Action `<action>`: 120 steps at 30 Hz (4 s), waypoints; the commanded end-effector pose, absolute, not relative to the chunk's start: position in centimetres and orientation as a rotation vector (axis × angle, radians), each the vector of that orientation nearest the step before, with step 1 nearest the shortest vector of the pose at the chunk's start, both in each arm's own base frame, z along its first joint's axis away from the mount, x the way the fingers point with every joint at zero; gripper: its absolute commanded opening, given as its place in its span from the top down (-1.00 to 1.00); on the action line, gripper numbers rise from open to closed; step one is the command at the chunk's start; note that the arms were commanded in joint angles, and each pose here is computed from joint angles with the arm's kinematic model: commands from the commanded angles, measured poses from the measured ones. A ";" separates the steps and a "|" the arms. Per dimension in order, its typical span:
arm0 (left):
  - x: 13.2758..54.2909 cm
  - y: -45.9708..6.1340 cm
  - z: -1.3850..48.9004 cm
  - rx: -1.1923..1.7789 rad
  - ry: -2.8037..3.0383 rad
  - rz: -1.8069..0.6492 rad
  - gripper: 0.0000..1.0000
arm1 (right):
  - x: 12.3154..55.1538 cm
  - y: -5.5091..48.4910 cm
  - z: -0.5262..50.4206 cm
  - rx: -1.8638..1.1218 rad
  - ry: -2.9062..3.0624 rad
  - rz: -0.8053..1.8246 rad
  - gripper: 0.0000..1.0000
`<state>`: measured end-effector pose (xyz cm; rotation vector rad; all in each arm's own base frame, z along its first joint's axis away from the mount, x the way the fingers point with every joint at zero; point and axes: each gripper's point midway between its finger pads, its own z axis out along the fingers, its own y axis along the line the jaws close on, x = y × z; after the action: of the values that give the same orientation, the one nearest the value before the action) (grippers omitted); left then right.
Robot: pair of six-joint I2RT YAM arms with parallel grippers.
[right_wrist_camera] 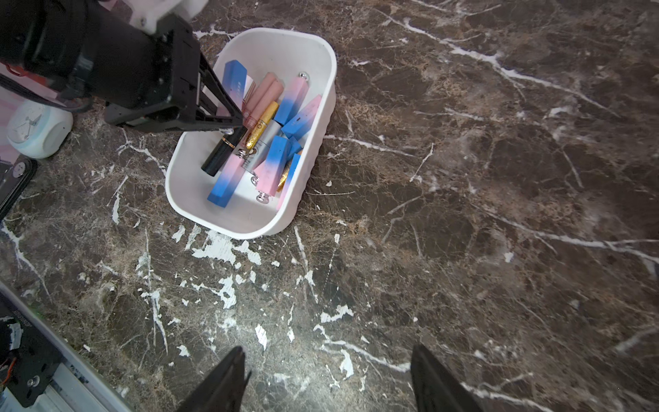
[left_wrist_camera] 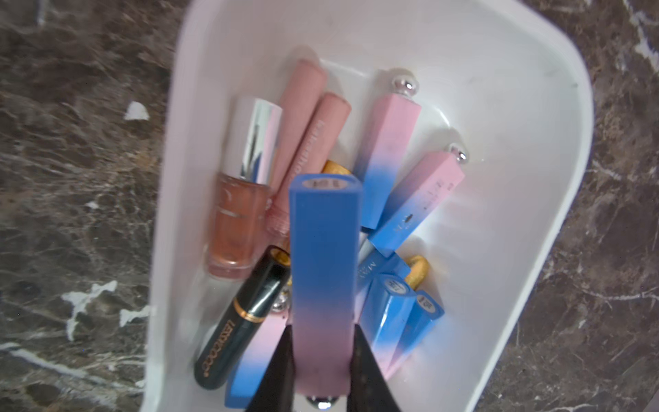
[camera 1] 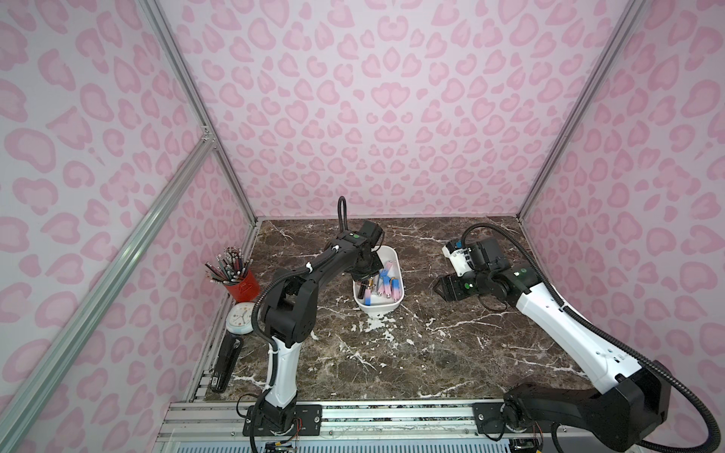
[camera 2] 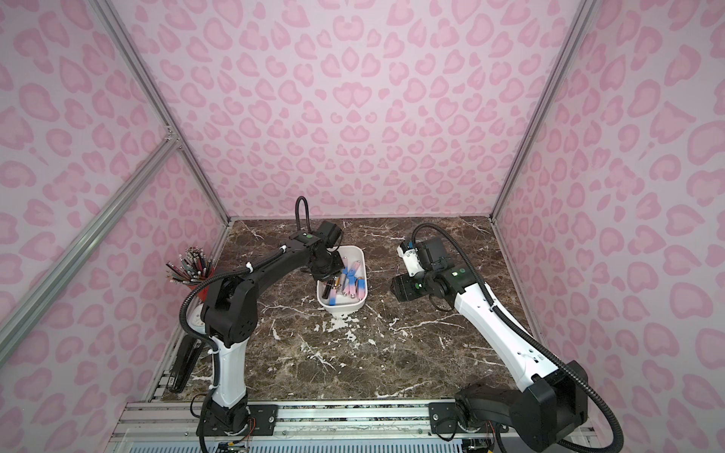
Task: Put the lipstick into the storage box
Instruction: Place the lipstick in the storage box, then reset both arms
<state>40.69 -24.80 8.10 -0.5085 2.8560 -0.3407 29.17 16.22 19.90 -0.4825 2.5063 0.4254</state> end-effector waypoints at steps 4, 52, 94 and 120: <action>40.6 -26.4 7.5 -0.469 2.876 -0.375 0.82 | 28.2 15.2 19.7 -0.454 2.524 0.384 -0.52; 36.3 7.7 13.7 -0.563 2.060 0.299 -0.97 | 42.9 6.0 12.1 -0.133 2.300 -0.136 -0.99; 38.5 2.8 11.9 -0.170 1.791 0.101 -0.95 | 39.3 -1.2 9.7 0.033 1.889 -0.030 -1.00; 38.6 2.8 11.8 -0.168 1.795 0.103 -0.95 | 39.3 -1.7 9.7 0.061 1.884 -0.066 -1.00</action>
<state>38.24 2.81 11.02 -0.1802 1.8251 0.1010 39.22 -1.46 9.46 0.0529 1.8972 -0.0553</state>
